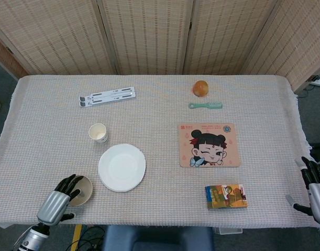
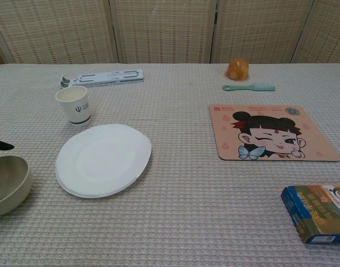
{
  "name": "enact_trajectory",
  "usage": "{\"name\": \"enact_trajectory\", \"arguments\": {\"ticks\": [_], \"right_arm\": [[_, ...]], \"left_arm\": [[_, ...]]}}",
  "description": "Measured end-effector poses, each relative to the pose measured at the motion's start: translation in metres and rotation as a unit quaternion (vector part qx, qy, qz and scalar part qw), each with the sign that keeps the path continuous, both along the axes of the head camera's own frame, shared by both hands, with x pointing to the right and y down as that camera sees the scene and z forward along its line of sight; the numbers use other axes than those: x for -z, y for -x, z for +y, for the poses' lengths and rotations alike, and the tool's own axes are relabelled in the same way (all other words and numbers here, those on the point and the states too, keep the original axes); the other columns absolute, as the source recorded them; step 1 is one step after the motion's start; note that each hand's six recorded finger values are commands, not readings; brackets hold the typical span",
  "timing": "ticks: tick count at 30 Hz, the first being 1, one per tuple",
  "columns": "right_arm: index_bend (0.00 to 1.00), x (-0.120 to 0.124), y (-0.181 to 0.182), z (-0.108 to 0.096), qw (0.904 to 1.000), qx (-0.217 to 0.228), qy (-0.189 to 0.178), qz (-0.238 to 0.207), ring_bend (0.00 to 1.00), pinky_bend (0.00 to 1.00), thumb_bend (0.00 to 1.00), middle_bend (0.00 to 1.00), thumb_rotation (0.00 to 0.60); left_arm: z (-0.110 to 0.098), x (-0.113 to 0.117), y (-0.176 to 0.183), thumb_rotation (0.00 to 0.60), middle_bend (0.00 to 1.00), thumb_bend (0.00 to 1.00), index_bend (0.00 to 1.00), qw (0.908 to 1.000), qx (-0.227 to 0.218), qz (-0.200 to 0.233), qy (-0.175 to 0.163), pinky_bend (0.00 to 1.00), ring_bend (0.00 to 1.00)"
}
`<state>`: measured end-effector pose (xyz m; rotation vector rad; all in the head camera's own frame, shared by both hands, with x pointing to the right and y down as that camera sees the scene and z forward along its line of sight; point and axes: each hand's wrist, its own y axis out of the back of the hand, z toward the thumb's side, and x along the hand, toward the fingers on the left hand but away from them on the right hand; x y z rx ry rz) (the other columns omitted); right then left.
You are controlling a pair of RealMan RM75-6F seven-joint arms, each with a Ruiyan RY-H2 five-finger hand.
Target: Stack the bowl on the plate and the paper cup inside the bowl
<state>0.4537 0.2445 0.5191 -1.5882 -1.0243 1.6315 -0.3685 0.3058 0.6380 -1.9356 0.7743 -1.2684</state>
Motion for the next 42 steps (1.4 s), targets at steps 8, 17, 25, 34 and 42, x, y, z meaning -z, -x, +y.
{"name": "enact_trajectory", "arguments": {"ticks": [8, 17, 25, 34, 42], "right_arm": [[0.00, -0.001, 0.001, 0.000, 1.0000, 0.001, 0.002, 0.000, 0.00, 0.00, 0.22, 0.00, 0.600], [0.00, -0.001, 0.001, 0.000, 1.0000, 0.001, 0.002, 0.000, 0.00, 0.00, 0.22, 0.00, 0.600], [0.00, -0.001, 0.001, 0.000, 1.0000, 0.000, 0.001, 0.000, 0.00, 0.00, 0.22, 0.00, 0.600], [0.00, 0.000, 0.001, 0.000, 1.0000, 0.001, -0.001, -0.001, 0.00, 0.00, 0.22, 0.00, 0.600], [0.00, -0.001, 0.002, -0.001, 1.0000, 0.004, 0.002, -0.002, 0.00, 0.00, 0.22, 0.00, 0.600]], "left_arm": [[0.002, -0.005, 0.010, 0.600, 0.12, 0.28, 0.49, 0.9999, 0.010, -0.005, 0.002, 0.16, 0.00], [0.007, -0.010, 0.015, 0.600, 0.13, 0.30, 0.51, 0.9999, 0.017, 0.002, 0.002, 0.16, 0.00], [0.010, -0.014, 0.014, 0.600, 0.14, 0.32, 0.53, 0.9999, 0.016, 0.007, 0.004, 0.16, 0.00], [0.013, -0.019, 0.013, 0.600, 0.15, 0.35, 0.56, 0.9998, 0.018, 0.007, 0.005, 0.16, 0.00], [0.013, -0.022, 0.012, 0.600, 0.17, 0.36, 0.59, 0.9997, 0.020, 0.007, -0.008, 0.16, 0.00]]}}
